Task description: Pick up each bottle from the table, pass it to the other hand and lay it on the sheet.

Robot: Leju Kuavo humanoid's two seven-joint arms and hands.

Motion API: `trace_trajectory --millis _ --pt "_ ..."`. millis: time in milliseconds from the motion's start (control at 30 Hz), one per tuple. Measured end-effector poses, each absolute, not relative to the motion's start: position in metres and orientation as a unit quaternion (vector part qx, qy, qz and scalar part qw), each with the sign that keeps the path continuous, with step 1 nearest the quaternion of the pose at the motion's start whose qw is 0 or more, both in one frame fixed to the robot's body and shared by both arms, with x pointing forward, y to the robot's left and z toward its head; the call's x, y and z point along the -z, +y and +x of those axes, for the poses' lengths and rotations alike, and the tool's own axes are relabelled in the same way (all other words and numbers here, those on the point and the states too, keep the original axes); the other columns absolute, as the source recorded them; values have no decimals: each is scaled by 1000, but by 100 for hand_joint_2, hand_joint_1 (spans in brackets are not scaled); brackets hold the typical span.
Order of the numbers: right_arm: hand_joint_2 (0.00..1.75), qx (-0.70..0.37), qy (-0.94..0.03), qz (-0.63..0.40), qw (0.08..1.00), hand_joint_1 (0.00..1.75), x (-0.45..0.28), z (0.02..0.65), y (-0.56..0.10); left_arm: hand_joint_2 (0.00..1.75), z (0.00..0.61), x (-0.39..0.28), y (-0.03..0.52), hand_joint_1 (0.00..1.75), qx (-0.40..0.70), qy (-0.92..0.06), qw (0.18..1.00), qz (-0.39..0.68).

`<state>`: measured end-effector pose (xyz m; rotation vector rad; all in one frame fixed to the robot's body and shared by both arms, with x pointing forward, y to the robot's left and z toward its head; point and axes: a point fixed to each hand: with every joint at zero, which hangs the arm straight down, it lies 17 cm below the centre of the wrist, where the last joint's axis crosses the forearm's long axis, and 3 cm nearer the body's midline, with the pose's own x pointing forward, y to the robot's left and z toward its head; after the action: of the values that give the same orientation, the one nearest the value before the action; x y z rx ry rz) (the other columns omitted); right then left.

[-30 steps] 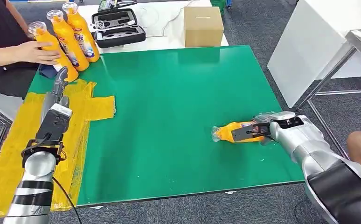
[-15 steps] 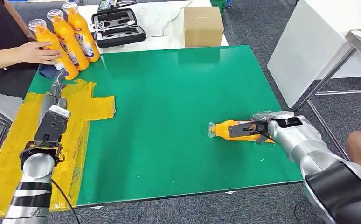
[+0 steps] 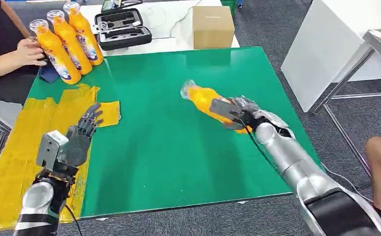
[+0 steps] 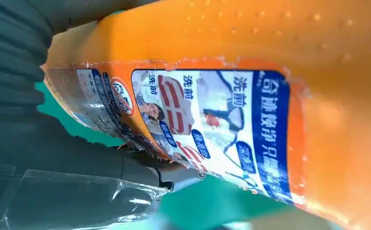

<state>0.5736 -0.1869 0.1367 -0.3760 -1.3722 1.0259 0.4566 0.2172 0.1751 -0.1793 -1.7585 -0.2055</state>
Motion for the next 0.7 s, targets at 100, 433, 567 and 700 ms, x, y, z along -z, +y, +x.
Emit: trace_trajectory --millis 100,433,567,700 --pt "175 -429 -649 -104 620 175 -179 566 -154 0 448 -166 202 0 93 -764 631 -98" --pt "175 -414 -729 -40 544 175 -238 523 -88 0 432 -176 145 0 125 -772 608 -138" --pt "175 -389 -745 -21 542 175 -243 513 -85 0 429 -180 141 0 123 -778 601 -139" --pt "175 -344 -757 37 554 175 -239 497 -77 0 429 -200 138 0 105 -798 577 -138"
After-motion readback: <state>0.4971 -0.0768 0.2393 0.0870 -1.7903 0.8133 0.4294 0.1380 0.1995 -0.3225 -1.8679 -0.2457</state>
